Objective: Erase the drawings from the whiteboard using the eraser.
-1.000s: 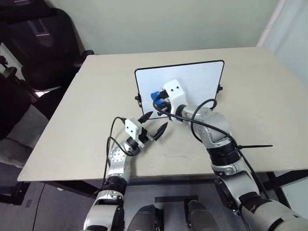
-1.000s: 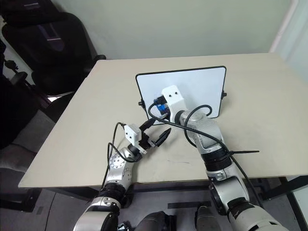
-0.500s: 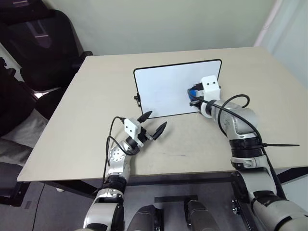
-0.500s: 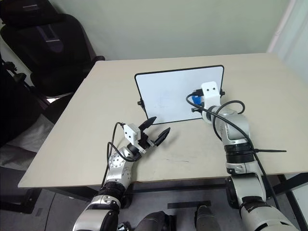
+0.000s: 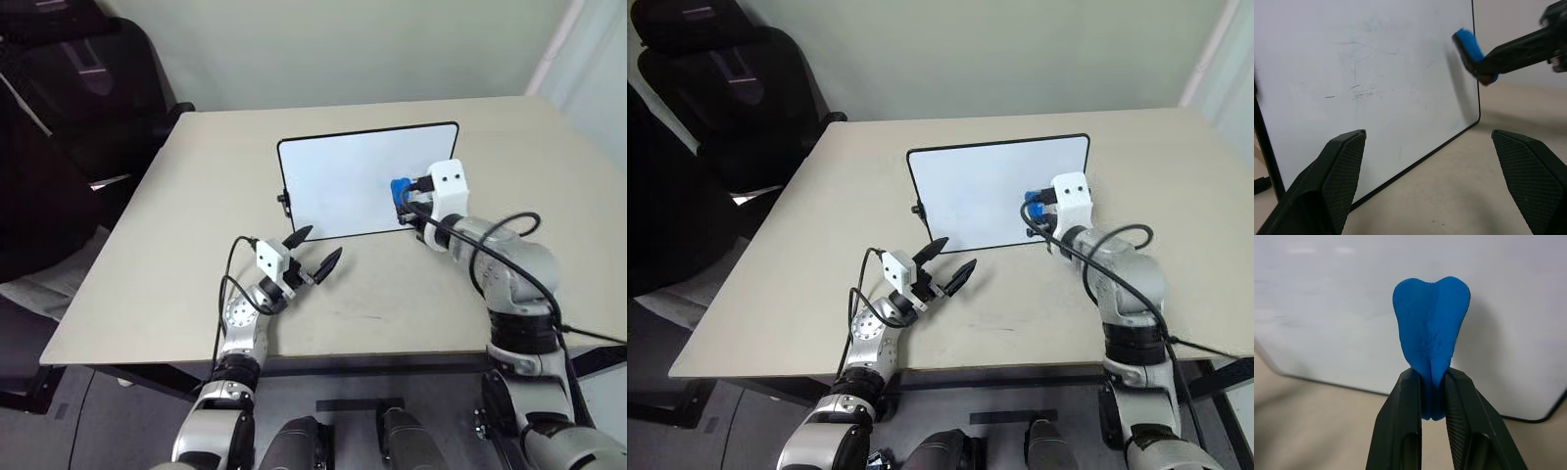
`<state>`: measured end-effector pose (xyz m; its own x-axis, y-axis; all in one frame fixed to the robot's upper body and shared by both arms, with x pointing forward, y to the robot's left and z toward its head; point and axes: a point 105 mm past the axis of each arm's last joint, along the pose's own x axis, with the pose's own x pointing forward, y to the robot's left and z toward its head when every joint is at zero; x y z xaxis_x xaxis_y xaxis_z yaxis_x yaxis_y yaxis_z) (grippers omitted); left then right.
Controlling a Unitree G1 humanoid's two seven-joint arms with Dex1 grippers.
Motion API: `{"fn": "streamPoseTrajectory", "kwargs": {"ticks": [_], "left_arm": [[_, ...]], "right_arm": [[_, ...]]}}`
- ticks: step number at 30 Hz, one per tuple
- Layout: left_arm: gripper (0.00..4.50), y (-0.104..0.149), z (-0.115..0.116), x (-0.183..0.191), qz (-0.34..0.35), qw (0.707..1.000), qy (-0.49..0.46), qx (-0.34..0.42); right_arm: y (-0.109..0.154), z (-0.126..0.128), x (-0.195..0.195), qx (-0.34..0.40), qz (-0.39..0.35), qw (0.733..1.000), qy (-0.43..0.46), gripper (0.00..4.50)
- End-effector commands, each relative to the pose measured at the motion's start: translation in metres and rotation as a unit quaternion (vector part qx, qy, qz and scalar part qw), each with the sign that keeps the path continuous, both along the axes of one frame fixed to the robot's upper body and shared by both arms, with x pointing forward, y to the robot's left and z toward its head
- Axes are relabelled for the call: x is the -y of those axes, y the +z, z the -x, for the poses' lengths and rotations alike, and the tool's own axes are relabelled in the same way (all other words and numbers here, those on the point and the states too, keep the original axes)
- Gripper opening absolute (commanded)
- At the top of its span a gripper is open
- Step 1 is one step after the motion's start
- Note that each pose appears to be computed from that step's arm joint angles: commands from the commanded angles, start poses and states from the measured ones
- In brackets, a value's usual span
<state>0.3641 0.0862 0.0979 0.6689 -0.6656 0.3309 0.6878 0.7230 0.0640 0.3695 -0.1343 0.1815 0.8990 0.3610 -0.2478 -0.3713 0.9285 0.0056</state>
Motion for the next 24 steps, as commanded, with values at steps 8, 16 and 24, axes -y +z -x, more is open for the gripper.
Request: {"fn": "streamPoseTrajectory", "kwargs": {"ticks": [8, 16, 24], "left_arm": [[4.50, -0.019, 0.007, 0.001, 0.011, 1.000, 0.001, -0.027], [4.50, -0.020, 0.005, 0.003, 0.010, 0.999, -0.004, -0.032], [4.50, -0.021, 0.004, 0.004, 0.008, 0.999, -0.001, -0.033]], "right_arm": [[-0.045, 0.038, 0.079, -0.127, 0.041, 0.986, -0.100, 0.43], [-0.056, 0.053, 0.059, -0.189, 0.065, 0.979, -0.037, 0.43], [-0.042, 0.047, 0.057, -0.154, 0.061, 0.986, -0.029, 3.03]]}}
